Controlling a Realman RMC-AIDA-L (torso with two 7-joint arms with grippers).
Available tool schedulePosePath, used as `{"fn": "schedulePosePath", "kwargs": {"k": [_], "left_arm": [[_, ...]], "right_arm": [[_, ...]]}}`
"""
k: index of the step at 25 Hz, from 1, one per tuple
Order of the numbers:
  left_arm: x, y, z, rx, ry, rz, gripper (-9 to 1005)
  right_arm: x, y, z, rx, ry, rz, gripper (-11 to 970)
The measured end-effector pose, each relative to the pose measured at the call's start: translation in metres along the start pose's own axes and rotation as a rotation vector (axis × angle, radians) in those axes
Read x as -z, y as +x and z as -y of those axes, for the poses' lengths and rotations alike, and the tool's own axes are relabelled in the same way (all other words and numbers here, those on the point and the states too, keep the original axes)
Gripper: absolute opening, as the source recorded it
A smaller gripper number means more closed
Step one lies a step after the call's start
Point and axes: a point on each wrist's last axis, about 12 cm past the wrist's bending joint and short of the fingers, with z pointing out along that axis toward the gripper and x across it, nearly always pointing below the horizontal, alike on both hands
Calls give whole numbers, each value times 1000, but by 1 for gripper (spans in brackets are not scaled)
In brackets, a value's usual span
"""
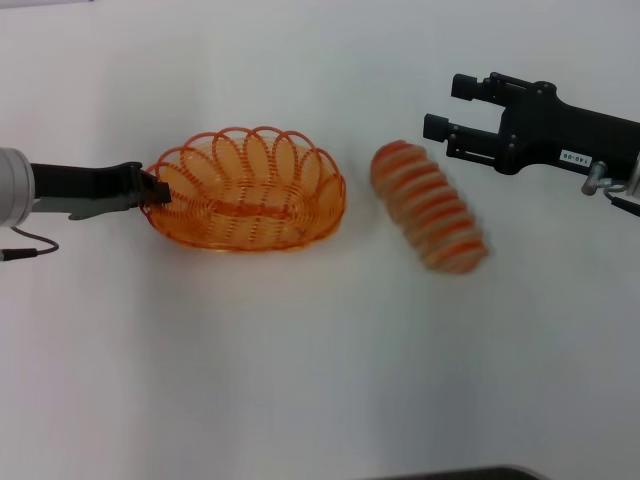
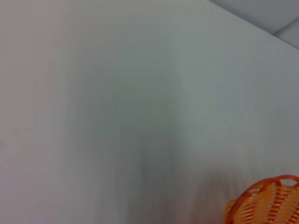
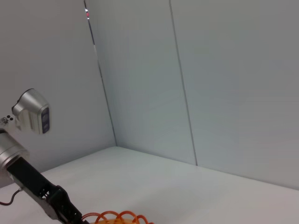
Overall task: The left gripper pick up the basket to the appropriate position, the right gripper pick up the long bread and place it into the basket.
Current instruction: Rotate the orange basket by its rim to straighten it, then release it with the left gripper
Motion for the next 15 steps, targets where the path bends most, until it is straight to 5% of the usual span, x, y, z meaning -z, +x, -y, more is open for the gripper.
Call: {"fn": "schedulePosePath", "kwargs": {"k": [15], "left_arm": [[-3, 1, 5, -38, 7, -11, 204]], "right_arm": [[0, 2, 1, -10, 17, -1, 750]]}}
